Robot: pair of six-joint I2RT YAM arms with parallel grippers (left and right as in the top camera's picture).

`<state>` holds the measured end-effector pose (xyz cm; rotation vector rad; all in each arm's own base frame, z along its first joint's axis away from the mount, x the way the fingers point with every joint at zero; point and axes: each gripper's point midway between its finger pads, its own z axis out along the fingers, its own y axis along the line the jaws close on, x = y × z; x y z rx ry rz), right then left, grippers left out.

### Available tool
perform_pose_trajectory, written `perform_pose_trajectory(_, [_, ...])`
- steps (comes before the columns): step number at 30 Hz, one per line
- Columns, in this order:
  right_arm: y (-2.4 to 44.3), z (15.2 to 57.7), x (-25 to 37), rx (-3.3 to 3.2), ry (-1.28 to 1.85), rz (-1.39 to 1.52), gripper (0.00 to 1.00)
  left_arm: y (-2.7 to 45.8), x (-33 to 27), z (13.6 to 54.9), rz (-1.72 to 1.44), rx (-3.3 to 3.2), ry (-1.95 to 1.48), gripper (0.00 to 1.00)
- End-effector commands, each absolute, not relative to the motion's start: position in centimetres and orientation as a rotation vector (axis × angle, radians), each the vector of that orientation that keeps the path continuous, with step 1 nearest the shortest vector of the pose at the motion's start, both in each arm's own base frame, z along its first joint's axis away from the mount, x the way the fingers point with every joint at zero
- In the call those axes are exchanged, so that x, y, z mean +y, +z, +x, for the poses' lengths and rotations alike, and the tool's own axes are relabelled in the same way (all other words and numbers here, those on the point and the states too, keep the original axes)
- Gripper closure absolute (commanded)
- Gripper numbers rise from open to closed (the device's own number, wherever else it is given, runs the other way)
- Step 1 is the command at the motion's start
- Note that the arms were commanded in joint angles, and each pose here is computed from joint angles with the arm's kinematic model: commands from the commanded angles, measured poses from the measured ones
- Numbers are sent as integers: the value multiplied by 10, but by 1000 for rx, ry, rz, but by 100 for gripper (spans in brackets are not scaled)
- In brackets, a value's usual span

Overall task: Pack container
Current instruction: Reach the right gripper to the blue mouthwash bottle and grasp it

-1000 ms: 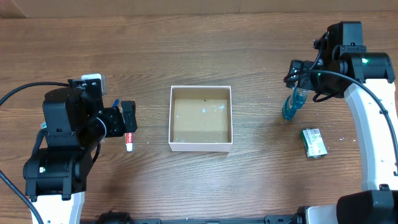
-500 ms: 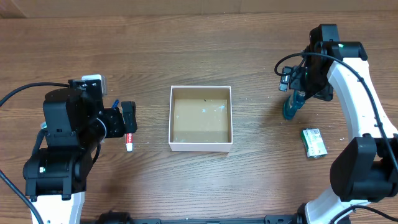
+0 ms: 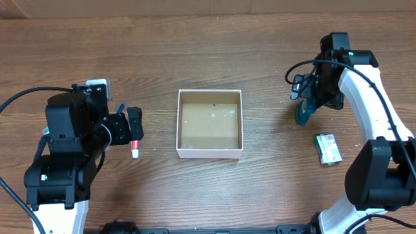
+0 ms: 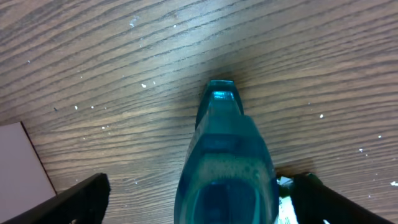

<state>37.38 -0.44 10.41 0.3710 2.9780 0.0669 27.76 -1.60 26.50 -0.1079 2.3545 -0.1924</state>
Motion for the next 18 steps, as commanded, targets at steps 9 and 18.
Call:
perform_pose_trajectory(9, [104,379,-8,2950,56,379,32,275,-17,279,-117,2330,-213,0])
perform_pose_trajectory(18, [104,378,-8,2953,55,379,49,275,-17,279,-117,2331,-213,0])
